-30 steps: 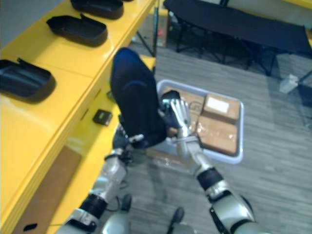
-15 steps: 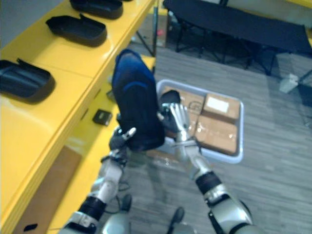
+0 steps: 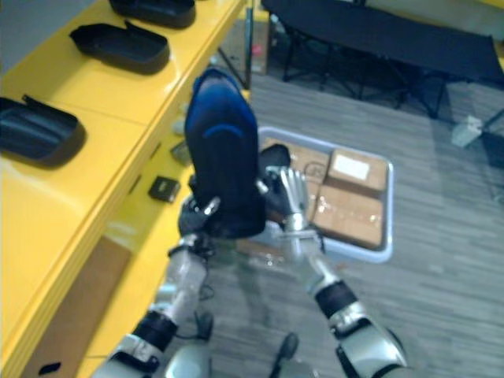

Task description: Walk over and take plastic housings, then place them on the shelf

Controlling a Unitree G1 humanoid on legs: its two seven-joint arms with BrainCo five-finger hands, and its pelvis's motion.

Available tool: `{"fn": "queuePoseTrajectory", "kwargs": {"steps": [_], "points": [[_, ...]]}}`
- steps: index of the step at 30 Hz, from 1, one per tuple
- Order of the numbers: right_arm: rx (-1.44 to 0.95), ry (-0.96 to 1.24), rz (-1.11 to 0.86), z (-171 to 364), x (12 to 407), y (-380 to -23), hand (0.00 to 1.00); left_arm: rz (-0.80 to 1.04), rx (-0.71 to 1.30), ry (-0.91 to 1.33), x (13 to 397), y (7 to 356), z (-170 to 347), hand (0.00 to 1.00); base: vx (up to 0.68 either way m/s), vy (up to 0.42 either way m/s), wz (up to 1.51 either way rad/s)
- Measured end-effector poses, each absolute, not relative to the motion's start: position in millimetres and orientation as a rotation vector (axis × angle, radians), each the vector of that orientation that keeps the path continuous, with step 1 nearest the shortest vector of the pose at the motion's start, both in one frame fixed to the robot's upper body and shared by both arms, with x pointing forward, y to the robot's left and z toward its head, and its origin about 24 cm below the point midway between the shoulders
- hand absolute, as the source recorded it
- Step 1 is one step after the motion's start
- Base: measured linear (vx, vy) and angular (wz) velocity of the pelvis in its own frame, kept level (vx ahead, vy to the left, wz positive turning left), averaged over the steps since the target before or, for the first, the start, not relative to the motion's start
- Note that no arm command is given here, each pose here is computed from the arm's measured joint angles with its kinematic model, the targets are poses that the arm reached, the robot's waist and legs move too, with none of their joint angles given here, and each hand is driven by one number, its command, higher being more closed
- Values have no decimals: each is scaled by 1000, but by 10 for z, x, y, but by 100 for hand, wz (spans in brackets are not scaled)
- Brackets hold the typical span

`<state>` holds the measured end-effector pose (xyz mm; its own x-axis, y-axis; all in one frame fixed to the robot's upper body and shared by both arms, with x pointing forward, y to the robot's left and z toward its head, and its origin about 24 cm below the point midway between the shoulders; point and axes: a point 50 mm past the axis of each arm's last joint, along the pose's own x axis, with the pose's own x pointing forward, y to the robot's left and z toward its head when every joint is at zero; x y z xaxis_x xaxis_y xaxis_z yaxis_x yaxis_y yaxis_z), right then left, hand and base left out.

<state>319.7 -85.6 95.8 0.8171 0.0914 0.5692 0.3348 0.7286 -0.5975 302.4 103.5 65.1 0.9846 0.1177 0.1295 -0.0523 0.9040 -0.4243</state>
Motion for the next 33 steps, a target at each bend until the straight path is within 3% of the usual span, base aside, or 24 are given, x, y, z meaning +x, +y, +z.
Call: {"fn": "queuePoseTrajectory", "kwargs": {"steps": [6, 10, 14, 18, 23, 29, 33], "points": [[-503, -411, -11, 779, 3163, -895, 0, 128, -231, -317, 2971, 974, 901, 100, 0, 0, -5], [-287, -259, 98, 560, 3031, -953, 0, 127, -164, -573, 2835, 914, 1367, 100, 3, -6, -5], [-97, -369, 41, 865, 3056, -1293, 0, 243, -87, -734, 2670, 1133, 1554, 100, 4, -6, -7], [-63, -648, -45, 1462, 2964, -1841, 0, 447, -5, -704, 2576, 1504, 1420, 100, -29, 6, -12], [-119, -784, -29, 1750, 2727, -2063, 0, 701, 195, -588, 2464, 1796, 1147, 100, 22, -13, -23], [25, -704, -114, 1488, 2457, -2376, 0, 942, 276, -526, 2398, 2115, 998, 100, 37, -18, -8], [233, -475, -214, 845, 2162, -2337, 0, 1033, 86, -454, 2225, 2263, 826, 100, -10, -3, -11]]}}
